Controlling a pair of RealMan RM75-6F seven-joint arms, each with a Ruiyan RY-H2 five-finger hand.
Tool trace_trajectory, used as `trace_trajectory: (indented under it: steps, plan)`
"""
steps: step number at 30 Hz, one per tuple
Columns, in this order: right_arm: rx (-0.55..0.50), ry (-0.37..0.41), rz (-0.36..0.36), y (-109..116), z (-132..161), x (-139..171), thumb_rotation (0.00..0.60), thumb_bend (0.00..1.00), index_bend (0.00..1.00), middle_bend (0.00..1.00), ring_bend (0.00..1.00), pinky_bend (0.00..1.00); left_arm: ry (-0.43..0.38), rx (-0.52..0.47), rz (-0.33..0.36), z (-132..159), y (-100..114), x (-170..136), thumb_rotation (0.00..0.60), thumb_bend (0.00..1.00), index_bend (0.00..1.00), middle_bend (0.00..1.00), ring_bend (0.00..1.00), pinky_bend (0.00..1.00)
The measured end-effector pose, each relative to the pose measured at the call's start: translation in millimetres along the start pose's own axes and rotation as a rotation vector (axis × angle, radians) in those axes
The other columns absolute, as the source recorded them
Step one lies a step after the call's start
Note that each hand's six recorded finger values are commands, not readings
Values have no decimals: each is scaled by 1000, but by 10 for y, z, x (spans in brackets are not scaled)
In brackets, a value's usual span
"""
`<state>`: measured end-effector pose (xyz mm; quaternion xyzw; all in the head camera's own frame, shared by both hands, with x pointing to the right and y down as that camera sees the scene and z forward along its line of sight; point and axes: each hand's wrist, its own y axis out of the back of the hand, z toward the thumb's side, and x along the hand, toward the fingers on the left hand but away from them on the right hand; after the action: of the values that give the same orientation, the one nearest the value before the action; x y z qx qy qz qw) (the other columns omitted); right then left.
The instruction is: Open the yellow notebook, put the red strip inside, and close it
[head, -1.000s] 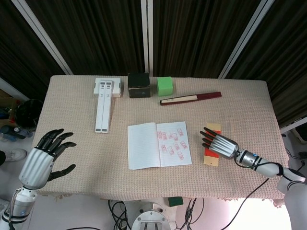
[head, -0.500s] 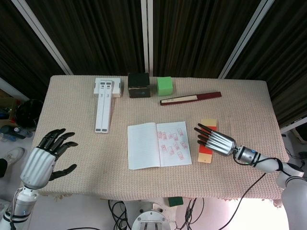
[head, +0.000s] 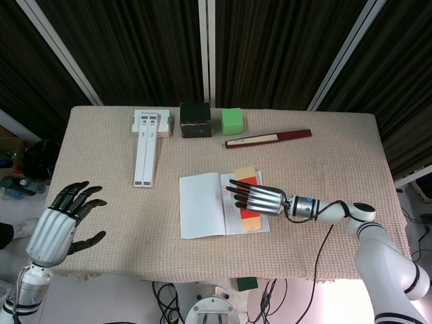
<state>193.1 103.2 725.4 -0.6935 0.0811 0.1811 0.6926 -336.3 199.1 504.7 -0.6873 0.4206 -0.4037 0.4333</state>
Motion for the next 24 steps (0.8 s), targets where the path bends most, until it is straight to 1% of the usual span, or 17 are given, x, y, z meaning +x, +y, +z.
trace_trajectory:
  steps: [4, 7, 13, 24]
  plan:
    - [-3, 11, 1, 4, 20, -164, 600, 228, 395, 262, 35, 1, 4, -1, -1, -10, -2, -11, 600, 29, 355, 216, 130, 176]
    - [-8, 10, -9, 22, 33, -225, 600, 228, 386, 261, 35, 1, 3, -2, 0, -11, -4, -12, 600, 29, 355, 216, 130, 175]
    - [-18, 0, -31, 54, 58, -247, 600, 228, 371, 260, 35, 1, -1, -3, -1, -14, -9, -20, 600, 29, 355, 216, 130, 175]
    - [-29, -7, -21, 5, 122, -255, 600, 227, 336, 254, 35, 2, -3, -2, 4, -12, 0, -34, 600, 29, 355, 216, 130, 175]
